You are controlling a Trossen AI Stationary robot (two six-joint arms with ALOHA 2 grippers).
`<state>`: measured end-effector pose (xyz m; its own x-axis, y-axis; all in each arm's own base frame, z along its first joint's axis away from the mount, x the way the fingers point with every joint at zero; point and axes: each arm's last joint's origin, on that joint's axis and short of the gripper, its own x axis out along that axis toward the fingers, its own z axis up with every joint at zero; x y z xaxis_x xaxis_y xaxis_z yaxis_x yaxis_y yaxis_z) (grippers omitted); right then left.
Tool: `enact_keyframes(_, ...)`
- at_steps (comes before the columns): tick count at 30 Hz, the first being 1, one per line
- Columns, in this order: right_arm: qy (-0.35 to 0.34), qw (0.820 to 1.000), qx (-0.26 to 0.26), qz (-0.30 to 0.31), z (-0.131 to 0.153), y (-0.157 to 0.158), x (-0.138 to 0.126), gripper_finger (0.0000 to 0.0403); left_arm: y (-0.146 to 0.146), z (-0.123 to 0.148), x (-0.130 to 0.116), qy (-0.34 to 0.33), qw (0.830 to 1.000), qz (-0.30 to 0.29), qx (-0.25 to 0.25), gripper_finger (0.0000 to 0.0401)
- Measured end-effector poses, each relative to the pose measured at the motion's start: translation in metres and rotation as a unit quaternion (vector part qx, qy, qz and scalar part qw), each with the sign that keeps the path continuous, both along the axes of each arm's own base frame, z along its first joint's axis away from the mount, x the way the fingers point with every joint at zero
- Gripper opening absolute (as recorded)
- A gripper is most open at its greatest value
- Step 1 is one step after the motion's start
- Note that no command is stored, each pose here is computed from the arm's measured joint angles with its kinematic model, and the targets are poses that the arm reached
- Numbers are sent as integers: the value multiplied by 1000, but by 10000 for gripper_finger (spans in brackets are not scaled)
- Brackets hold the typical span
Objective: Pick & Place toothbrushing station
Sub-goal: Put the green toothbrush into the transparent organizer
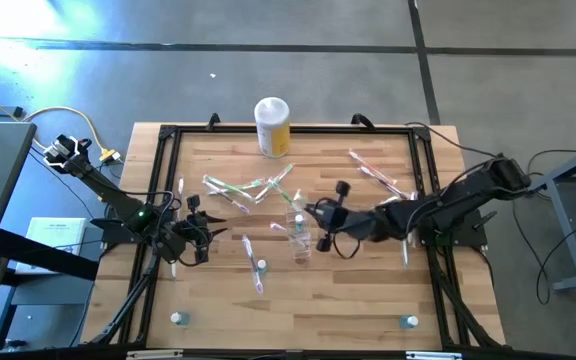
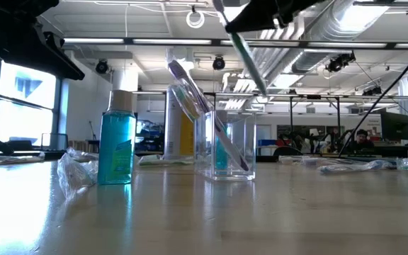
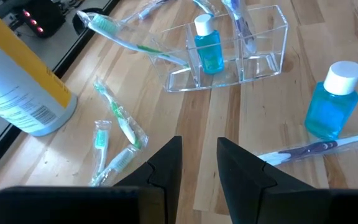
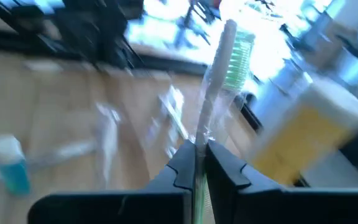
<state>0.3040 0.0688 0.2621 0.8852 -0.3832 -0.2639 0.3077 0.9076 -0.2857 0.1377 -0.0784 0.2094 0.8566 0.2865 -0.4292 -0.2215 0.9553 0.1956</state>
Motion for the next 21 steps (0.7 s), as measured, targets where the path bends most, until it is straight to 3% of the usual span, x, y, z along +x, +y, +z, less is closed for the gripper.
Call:
enact_keyframes(9, -104, 991, -28, 77, -7, -41, 3, 10, 0, 0, 0, 0, 1000, 0, 1, 95)
enact_keyframes(16, -210, 972, 24, 99, -26, -79, -12, 10, 0, 0, 0, 0, 1000, 0, 1, 95)
enact_keyframes(21, -246, 961, 65, 112, -45, -95, -8, 11, 0, 0, 0, 0, 1000, 0, 1, 95)
